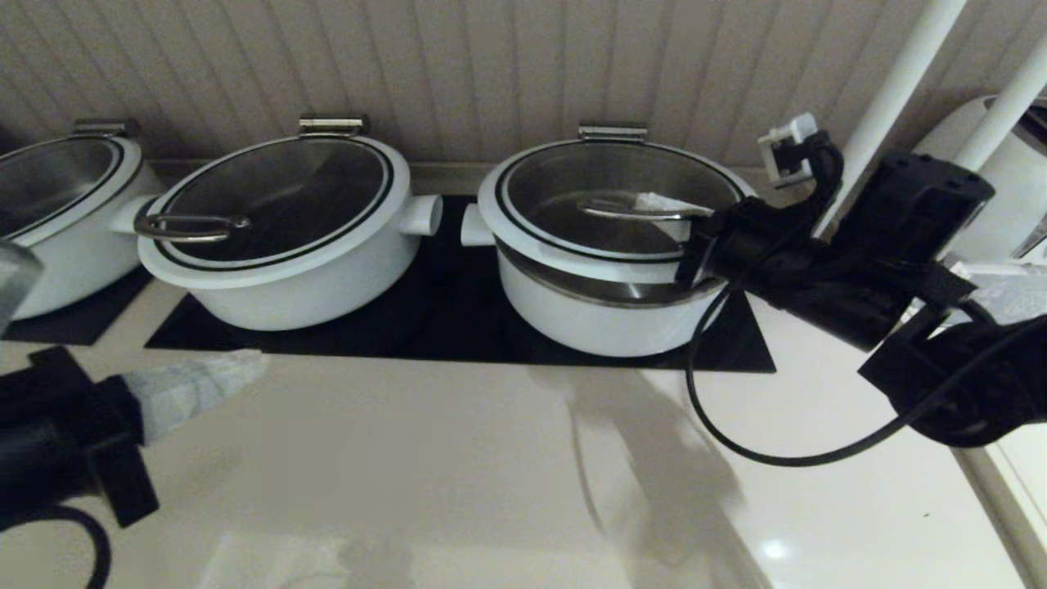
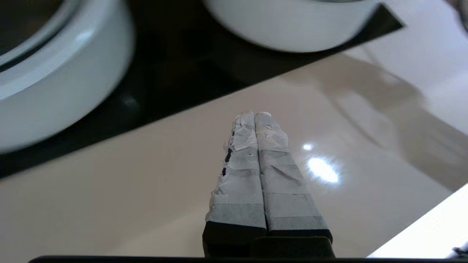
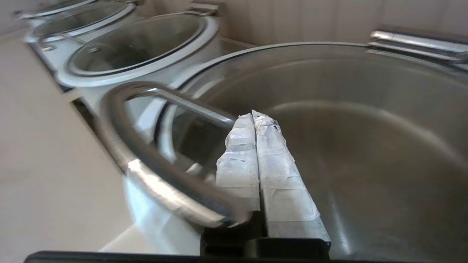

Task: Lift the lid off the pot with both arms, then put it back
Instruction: Hold the pot lid with the left arm

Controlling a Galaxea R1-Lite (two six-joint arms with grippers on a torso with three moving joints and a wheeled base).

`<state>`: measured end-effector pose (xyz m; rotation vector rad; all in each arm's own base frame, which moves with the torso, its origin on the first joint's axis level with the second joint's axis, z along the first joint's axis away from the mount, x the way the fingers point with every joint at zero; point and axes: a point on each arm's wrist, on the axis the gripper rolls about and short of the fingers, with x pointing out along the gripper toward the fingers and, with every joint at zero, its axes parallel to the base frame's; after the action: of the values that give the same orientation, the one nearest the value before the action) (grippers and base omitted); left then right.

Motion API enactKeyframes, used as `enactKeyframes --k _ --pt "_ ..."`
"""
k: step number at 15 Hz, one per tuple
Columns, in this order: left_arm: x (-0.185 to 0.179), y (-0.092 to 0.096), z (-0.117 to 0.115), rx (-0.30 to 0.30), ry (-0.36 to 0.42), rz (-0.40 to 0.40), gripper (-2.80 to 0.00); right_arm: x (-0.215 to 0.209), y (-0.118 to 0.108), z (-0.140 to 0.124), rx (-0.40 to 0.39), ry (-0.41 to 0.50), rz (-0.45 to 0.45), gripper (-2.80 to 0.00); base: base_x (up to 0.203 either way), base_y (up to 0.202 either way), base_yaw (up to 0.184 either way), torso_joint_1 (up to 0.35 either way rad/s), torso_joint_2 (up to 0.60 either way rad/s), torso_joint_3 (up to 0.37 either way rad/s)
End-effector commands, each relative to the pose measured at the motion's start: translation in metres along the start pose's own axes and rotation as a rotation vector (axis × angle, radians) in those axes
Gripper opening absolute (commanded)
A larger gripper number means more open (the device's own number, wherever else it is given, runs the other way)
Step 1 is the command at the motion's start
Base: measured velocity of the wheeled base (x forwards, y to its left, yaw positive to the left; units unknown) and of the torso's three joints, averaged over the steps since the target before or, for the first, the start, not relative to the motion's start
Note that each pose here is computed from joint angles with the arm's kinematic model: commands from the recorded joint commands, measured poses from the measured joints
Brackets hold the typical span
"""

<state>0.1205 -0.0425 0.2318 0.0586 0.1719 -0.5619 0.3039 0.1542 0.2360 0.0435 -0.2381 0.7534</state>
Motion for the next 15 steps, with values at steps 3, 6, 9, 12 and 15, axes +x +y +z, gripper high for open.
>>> enactKeyframes --k 3,6,9,12,15 --pt "0.062 -0.007 0.009 -0.002 0.088 -0.124 -2.8 0.006 -0.003 -0.001 -0.004 -0.01 -0.038 -2.8 0.0 0.0 0.0 0.0 0.0 0.0" --pt "0.087 -0.021 0.013 0.011 0.107 -0.202 -2.8 0.011 -0.006 0.0 -0.007 -0.021 -0.061 -2.8 0.0 0.0 0.0 0.0 0.0 0.0" --pt "0.1 -0.023 0.011 0.013 0.104 -0.211 -2.8 0.015 -0.006 0.006 -0.013 -0.043 -0.06 -2.8 0.0 0.0 0.0 0.0 0.0 0.0" --pt "0.11 -0.022 0.013 0.019 0.077 -0.209 -2.8 0.016 -0.007 0.006 -0.014 -0.047 -0.061 -2.8 0.0 0.0 0.0 0.0 0.0 0.0" --pt "0.111 -0.022 0.01 0.018 0.089 -0.21 -2.8 0.015 -0.01 0.005 -0.016 -0.044 -0.069 -2.8 0.0 0.0 0.0 0.0 0.0 0.0"
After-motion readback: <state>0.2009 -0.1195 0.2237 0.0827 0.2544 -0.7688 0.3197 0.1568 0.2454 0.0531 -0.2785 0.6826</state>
